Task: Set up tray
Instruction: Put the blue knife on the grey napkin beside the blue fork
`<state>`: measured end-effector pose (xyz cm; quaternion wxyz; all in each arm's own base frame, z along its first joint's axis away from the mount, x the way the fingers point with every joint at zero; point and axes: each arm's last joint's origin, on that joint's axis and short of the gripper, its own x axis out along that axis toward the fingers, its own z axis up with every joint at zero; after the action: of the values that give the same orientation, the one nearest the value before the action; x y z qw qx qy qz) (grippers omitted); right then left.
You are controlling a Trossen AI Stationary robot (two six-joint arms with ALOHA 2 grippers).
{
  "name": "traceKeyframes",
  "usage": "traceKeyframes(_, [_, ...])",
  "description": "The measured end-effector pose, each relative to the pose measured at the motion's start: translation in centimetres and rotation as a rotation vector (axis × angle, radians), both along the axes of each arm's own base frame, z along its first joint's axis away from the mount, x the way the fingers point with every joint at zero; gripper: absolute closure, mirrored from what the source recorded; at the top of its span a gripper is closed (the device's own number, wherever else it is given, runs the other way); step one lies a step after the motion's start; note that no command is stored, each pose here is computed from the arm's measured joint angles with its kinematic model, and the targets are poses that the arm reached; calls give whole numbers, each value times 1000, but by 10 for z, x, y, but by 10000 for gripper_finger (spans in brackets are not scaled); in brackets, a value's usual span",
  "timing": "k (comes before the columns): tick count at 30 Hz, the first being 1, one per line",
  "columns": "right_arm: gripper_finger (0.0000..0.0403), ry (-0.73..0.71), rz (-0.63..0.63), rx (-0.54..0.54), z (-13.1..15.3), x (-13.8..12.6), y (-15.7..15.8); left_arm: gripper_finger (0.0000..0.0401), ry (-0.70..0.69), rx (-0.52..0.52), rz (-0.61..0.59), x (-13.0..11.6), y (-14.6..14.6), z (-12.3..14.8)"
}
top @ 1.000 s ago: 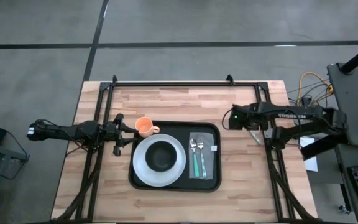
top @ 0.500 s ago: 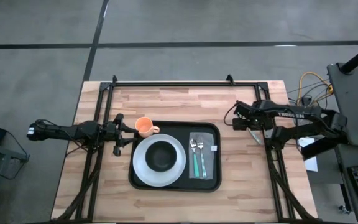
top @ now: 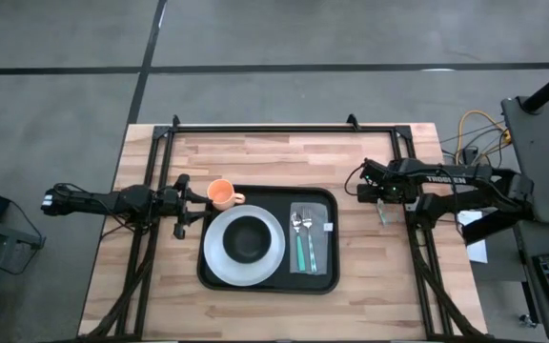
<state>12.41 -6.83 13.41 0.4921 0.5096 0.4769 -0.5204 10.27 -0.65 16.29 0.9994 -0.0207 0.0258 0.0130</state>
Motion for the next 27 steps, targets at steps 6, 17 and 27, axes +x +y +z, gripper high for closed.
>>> traceKeyframes(6, [272,-12,1,0,1,1,0,255,0,0,0,0,0,0])
traceKeyframes(17, [384,-72,-2,-8,0,6,-2,255,0,0,0,0,0,0])
traceKeyframes(27, [389,-168,-8,15,18,27,4,255,0,0,0,0,0,0])
